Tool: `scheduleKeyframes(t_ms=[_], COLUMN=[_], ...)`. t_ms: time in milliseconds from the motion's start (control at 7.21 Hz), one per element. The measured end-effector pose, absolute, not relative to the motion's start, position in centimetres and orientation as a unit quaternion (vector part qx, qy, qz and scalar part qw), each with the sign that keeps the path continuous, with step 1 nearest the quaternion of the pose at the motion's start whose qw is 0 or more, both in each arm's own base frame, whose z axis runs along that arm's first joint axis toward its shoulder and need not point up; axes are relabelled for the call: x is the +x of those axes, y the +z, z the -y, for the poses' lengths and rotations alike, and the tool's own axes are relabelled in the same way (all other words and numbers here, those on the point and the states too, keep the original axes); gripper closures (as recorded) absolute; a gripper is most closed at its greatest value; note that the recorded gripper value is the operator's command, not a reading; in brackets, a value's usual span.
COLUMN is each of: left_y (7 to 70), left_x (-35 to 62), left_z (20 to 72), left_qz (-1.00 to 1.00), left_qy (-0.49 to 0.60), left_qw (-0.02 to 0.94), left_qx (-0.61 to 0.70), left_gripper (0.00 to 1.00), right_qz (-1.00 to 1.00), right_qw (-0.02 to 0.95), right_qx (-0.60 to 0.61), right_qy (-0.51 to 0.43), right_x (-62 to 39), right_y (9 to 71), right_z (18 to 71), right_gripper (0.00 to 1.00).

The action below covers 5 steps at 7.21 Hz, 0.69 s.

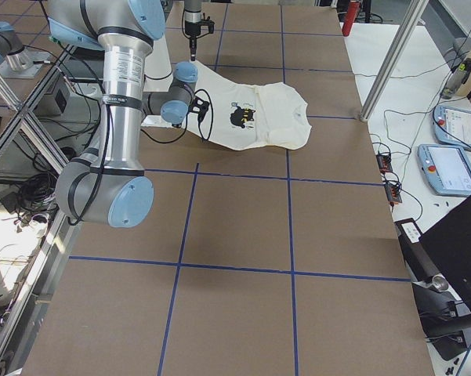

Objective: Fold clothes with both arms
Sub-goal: 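Lift both hem corners and fold the bottom half toward the collar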

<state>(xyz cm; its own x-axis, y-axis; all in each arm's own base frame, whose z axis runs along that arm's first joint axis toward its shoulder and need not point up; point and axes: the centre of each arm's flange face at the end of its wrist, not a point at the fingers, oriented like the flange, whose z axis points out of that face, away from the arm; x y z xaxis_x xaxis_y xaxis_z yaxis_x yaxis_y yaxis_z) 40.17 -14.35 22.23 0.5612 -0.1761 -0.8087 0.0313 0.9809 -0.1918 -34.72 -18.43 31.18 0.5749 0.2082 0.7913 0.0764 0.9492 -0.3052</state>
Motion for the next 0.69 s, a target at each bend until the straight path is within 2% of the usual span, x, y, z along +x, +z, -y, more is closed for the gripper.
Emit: scheduleKeyframes(t_ms=[416,694], left_y=[22.1,21.6], left_x=[39.6,38.6], left_z=[16.8,21.8], left_qz=[-0.469,-0.471], left_qy=[-0.045,-0.043], left_qw=[0.881,0.881], left_qx=[-0.05,-0.011], left_gripper=[1.0,1.0], right_qz=[0.488,0.501], right_qw=[0.864,0.861], right_qx=[-0.103,-0.057], right_qy=[0.061,0.068], right_x=[-34.1,-34.7], right_y=[29.9,29.4], right_z=[24.0,29.4], right_gripper=[1.0,1.0])
